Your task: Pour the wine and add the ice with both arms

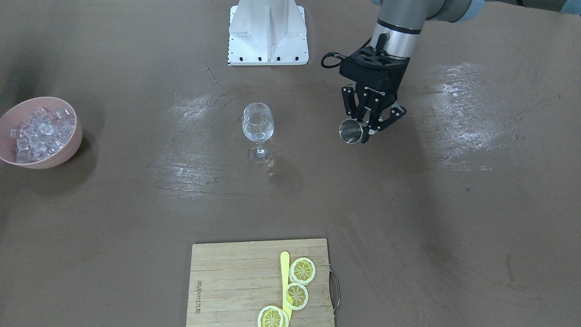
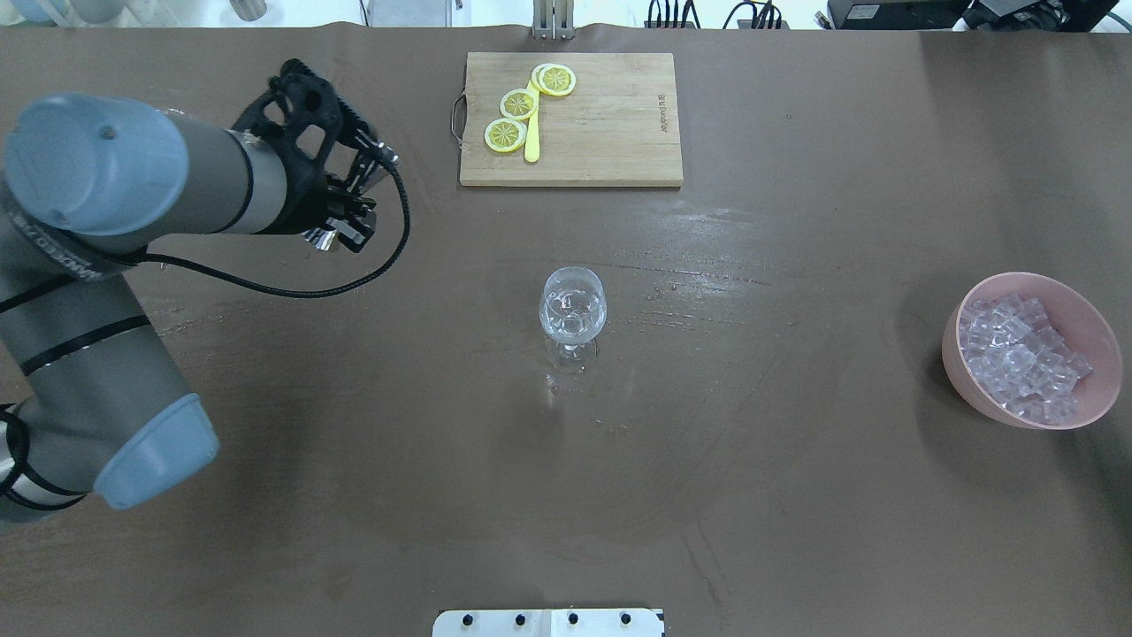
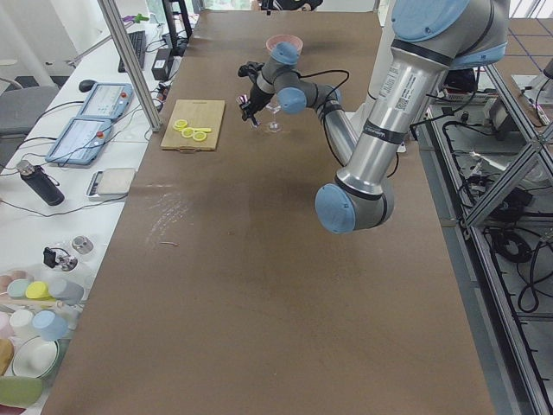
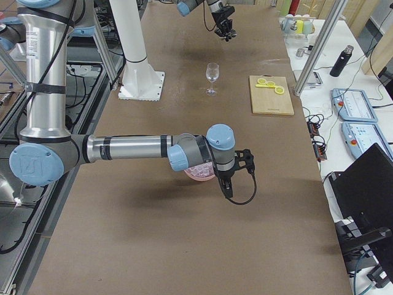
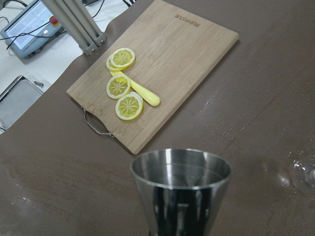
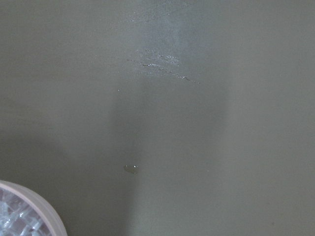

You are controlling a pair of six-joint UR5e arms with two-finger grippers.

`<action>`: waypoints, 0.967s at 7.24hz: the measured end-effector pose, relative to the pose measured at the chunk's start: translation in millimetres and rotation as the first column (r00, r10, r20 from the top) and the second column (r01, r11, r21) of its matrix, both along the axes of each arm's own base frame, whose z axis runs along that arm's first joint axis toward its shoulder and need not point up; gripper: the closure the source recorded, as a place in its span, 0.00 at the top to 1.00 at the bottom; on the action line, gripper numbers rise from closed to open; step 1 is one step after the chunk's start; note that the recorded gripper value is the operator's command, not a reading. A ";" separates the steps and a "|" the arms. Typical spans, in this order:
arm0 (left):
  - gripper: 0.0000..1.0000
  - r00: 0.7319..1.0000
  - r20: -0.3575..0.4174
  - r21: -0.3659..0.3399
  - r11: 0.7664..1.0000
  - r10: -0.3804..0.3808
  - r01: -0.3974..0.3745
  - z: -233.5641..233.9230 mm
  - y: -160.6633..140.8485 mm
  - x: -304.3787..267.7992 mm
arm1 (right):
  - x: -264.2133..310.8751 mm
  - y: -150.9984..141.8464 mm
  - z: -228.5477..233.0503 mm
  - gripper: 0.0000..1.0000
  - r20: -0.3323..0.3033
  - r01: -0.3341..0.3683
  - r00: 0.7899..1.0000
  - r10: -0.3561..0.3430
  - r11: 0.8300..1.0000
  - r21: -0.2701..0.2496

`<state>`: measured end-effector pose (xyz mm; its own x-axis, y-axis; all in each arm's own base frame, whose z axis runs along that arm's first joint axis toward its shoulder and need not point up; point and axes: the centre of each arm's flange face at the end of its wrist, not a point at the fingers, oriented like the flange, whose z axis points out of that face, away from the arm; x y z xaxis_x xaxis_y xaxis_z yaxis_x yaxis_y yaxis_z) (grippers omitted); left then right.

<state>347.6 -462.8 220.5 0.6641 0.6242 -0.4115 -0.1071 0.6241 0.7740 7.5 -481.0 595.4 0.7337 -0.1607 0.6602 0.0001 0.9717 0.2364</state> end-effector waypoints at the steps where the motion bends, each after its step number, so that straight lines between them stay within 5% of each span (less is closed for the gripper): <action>1: 0.00 0.998 -0.045 -0.049 0.998 -0.032 0.029 31.6 -1.7 -15.5 | -4.7 0.5 -11.5 1.00 0.019 -0.014 1.000 0.014 1.000 -0.005; 4: 0.00 0.971 -0.210 -0.143 0.986 -0.117 0.087 139.1 9.8 -38.4 | -49.4 6.5 -64.9 1.00 0.079 -0.055 0.995 0.058 0.997 -0.049; 7: 0.00 0.871 -0.450 -0.215 0.971 -0.196 0.107 226.6 24.5 -55.4 | -68.1 14.8 -86.1 1.00 0.098 -0.061 0.993 0.067 0.996 -0.064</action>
